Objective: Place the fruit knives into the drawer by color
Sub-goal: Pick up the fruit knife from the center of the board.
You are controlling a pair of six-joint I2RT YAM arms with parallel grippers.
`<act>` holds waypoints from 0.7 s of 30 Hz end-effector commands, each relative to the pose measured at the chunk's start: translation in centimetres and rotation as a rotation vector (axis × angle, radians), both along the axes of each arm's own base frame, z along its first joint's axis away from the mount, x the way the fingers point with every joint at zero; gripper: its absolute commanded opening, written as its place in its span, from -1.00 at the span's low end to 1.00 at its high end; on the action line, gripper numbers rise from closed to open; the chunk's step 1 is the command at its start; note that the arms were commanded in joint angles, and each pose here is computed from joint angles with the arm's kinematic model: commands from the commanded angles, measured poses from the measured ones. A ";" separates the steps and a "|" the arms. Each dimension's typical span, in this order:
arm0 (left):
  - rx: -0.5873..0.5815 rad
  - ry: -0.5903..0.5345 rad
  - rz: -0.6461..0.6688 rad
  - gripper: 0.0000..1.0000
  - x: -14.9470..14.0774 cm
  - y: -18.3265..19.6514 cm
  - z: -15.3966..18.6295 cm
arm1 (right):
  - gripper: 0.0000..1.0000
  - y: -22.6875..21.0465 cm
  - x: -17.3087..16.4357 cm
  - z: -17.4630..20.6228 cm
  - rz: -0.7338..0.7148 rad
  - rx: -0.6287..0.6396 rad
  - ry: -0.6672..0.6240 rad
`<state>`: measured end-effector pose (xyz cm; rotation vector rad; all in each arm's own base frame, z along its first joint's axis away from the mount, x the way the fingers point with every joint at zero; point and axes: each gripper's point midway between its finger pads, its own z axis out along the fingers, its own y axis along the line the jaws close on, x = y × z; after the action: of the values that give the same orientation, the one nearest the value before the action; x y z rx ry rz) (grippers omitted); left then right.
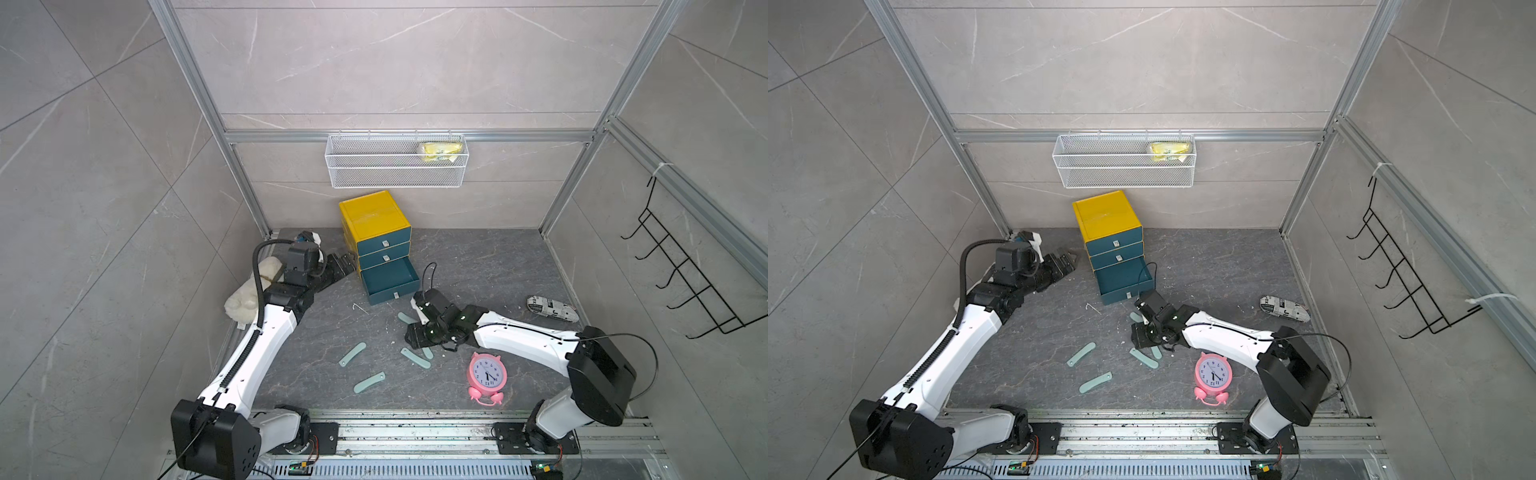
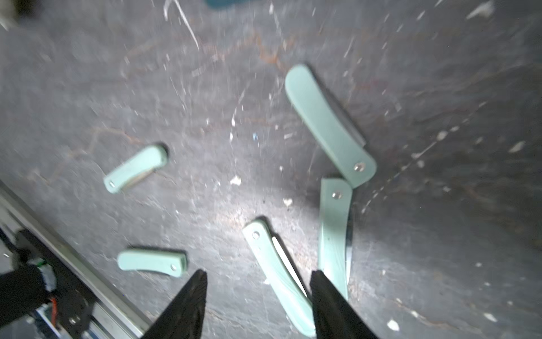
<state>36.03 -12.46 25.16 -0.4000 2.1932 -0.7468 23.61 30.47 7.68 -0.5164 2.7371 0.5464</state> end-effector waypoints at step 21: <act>-0.073 0.100 -0.055 0.99 -4.2 -0.7 -5.4 | 0.07 -0.2 -3.1 -6.4 0.244 -0.337 0.076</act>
<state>31.79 -12.51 18.81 -0.4445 2.3141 -0.7994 20.97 30.71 1.82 -0.8822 2.8577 0.2271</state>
